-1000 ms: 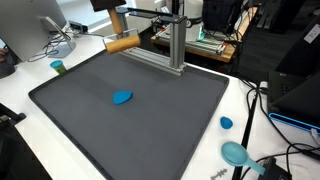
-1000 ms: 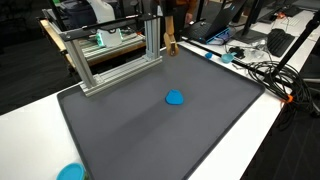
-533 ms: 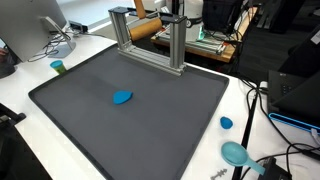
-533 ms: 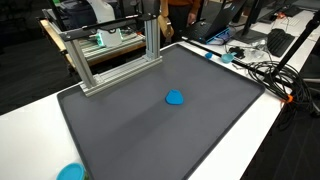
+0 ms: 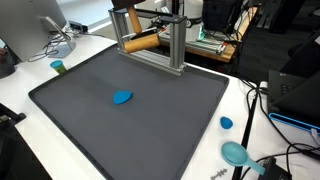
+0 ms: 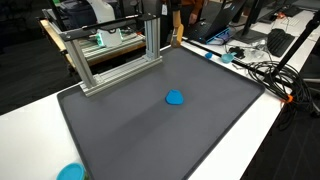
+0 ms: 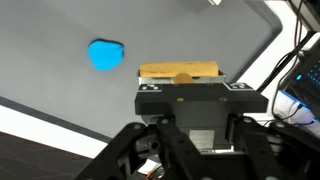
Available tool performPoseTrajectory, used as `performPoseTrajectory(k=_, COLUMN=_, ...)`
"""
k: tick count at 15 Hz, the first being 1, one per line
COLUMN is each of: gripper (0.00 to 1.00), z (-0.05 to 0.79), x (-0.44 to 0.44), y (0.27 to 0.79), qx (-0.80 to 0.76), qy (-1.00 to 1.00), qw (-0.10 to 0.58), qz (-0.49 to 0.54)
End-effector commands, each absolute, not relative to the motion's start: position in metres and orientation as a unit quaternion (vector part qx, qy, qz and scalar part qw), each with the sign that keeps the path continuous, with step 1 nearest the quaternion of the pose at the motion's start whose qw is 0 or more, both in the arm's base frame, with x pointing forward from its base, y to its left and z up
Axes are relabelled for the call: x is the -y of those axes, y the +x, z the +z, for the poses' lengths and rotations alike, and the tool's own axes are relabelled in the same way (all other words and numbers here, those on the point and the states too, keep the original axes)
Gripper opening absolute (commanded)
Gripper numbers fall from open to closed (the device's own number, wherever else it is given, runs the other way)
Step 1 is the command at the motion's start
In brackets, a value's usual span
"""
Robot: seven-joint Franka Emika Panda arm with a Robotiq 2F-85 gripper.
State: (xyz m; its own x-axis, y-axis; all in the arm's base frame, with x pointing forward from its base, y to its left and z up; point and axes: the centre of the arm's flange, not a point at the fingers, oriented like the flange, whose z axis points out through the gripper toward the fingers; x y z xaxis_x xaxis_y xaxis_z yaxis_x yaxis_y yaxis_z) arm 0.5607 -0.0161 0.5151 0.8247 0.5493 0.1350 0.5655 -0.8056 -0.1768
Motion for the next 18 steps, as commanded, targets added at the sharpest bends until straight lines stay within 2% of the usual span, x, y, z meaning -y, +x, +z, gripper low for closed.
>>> performPoseTrajectory(k=1, gripper=0.22, z=0.511, x=0.017, y=0.545, qx=0.196, qy=-0.974, qw=0.097, qz=-0.052)
performPoseTrajectory(k=6, gripper=0.22, z=0.500, x=0.026, y=0.513, qx=0.064, qy=-0.992, qw=0.086, qz=-0.061)
performPoseTrajectory(k=7, gripper=0.47, z=0.496, x=0.027, y=0.539, qx=0.109, qy=-0.988, qw=0.097, qz=-0.047)
performPoseTrajectory(k=9, gripper=0.47, z=0.494, x=0.029, y=0.530, qx=0.082, qy=-0.991, qw=0.097, qz=-0.049)
performPoseTrajectory(k=10, gripper=0.22, z=0.488, x=0.031, y=0.534, qx=0.055, qy=-0.995, qw=0.069, qz=-0.049)
performPoseTrajectory(k=13, gripper=0.22, z=0.476, x=0.045, y=0.525, qx=0.046, qy=-0.998, qw=0.042, qz=-0.006)
performPoseTrajectory(k=18, gripper=0.22, z=0.471, x=0.053, y=0.501, qx=0.037, qy=-0.998, qw=0.036, qz=0.044)
